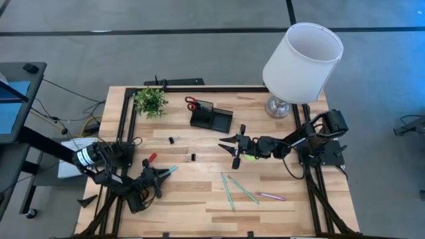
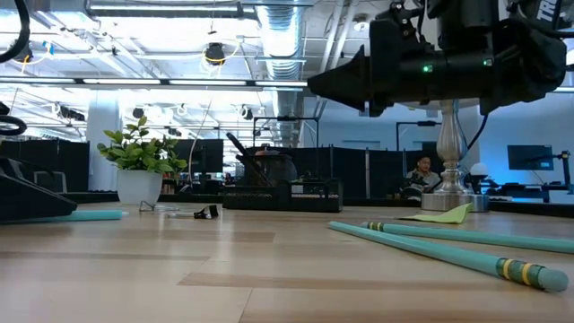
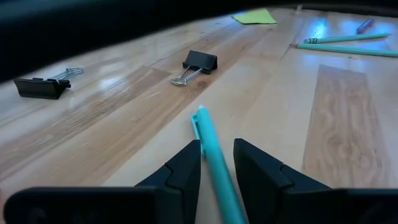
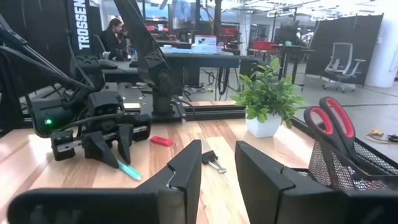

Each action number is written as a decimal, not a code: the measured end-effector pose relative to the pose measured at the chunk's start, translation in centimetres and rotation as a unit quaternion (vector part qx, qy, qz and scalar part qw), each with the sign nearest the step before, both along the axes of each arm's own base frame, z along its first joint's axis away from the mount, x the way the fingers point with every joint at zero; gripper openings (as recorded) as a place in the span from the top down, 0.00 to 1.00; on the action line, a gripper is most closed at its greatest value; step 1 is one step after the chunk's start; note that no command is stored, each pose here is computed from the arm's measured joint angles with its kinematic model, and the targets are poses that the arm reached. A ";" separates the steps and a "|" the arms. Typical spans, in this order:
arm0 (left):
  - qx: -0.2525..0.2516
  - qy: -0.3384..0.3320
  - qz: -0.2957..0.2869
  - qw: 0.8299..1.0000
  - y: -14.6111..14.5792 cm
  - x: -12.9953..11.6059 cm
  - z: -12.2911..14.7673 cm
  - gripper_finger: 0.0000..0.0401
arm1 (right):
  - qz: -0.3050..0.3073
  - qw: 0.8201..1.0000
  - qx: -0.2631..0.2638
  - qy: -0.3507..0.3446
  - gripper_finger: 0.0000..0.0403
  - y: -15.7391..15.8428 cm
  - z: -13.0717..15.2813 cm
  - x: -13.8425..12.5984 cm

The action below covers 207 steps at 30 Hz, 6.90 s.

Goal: Pick and place office supplies into organizer
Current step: Put the blue pen into the desk organizer

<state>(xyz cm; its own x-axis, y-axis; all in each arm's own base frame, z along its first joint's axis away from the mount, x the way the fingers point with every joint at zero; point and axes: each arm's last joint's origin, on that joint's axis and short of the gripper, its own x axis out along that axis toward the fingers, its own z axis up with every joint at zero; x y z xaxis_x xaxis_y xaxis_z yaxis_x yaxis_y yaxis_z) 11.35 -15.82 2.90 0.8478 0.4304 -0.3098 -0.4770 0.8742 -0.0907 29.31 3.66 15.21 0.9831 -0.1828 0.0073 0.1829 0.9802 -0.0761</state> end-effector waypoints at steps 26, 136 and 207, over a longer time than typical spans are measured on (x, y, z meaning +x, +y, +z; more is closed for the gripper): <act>-0.008 0.027 0.001 1.000 -0.5 0.4 0.1 0.77 | 0.031 0.997 0.039 0.066 0.77 1.1 0.2 8.4; 0.172 -0.080 0.046 0.981 0.0 2.9 8.8 0.87 | 0.092 0.945 0.298 0.098 0.77 1.1 1.3 17.5; 0.235 -0.012 0.153 0.960 2.4 8.2 10.9 0.87 | 0.061 0.956 0.285 -0.012 0.77 -0.8 2.6 18.0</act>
<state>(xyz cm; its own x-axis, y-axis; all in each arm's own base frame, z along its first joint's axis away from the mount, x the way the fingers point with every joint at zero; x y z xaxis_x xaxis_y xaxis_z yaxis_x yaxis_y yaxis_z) 19.51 -13.45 13.84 0.6647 0.7471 -0.0026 -0.7201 0.6415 0.2645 47.31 2.86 17.78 0.9982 -0.0470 -0.0366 0.0588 0.8753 0.4800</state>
